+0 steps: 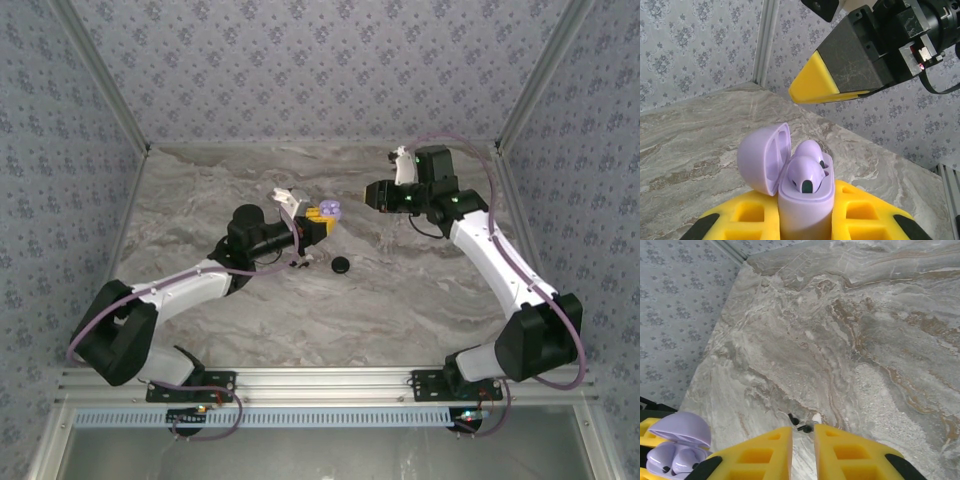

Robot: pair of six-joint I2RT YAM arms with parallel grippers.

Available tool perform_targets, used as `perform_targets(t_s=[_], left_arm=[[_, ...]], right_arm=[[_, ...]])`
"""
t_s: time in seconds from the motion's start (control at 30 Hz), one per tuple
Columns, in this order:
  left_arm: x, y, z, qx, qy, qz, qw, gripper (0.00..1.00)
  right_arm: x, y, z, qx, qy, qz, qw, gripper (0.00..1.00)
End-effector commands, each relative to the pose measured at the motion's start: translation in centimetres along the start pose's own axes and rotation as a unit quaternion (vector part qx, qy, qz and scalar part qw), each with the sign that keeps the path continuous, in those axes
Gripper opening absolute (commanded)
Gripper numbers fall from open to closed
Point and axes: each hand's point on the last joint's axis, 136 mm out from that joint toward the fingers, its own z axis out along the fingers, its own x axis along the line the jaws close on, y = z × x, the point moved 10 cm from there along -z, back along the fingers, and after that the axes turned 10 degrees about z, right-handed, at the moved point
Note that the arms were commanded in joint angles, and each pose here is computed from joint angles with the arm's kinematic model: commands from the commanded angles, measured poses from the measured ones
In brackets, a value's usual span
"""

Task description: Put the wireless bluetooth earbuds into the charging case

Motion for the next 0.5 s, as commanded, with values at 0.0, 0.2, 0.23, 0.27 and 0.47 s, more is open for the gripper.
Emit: perform_targets(t_s=[0.0,0.2,0.23,0.27,0.47], left_arm=[[-0.8,2.5,0.0,-0.032,-0.032,0.030,0.999,0.10],[-1.2,3.3,0.0,-0.049,-0.058,0.032,0.997,0.10],[-1.3,3.4,0.0,-0.050,-0.061,0.033,0.996,0.10],[-1.3,3.5,0.0,-0.052,-0.064,0.033,0.996,0.10],[-1.4,3.7,0.0,-0.064,-0.071,0.031,0.995,0.10]], right_arm=[[-0.2,-0.3,0.7,0.026,0.035,0.013,0.999,0.18],[-0.2,-0.3,1.6,0.051,0.065,0.018,0.996,0.15],[-0.2,-0.3,1.7,0.053,0.071,0.017,0.996,0.15],[-0.2,-0.3,1.8,0.057,0.076,0.018,0.995,0.14],[0.2,-0.6,2.7,0.087,0.109,0.019,0.990,0.14]])
